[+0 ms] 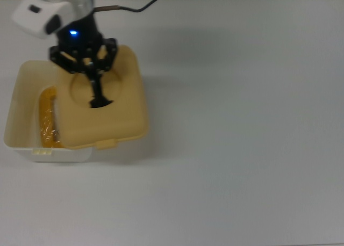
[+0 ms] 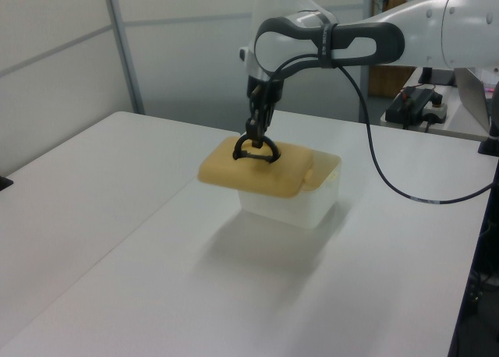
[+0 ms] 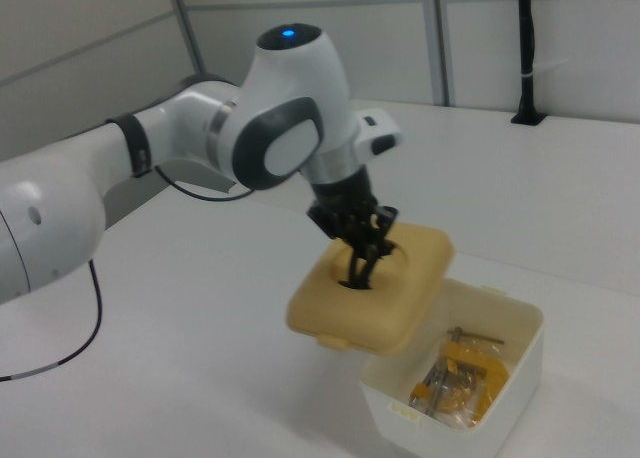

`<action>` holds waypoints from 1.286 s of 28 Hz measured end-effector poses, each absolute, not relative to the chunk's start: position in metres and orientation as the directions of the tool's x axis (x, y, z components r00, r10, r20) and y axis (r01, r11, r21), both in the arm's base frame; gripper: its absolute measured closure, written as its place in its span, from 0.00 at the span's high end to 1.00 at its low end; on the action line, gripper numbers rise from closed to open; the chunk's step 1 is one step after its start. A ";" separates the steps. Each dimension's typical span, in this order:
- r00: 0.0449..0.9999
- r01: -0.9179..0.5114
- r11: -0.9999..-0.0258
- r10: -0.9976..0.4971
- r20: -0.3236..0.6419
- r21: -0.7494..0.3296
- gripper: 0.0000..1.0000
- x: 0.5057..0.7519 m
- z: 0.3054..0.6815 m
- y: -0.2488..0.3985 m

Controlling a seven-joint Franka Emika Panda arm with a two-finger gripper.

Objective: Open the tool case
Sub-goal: 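Lift the tan lid by its handle and pull it off the case, then lower the tan lid onto the table beside the case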

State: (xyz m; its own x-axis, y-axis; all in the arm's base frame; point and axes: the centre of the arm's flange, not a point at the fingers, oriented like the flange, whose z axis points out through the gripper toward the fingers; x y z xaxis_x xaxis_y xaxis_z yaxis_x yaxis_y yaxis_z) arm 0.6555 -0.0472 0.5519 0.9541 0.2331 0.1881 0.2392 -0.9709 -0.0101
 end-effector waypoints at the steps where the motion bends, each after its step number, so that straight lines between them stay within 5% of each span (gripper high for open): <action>1: 0.954 0.249 -0.968 0.242 0.175 -0.018 0.09 0.654 0.552 -0.035; 19: 0.971 0.240 -0.969 0.239 0.028 -0.061 0.09 0.614 0.513 0.138; 36: 0.967 0.216 -0.976 0.211 0.142 -0.014 0.09 0.602 0.411 0.177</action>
State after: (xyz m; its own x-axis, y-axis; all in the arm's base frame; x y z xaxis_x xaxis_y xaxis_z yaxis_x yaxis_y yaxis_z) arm 0.6024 0.1770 0.4110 0.9670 0.2115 0.1418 0.2155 -0.9764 -0.0136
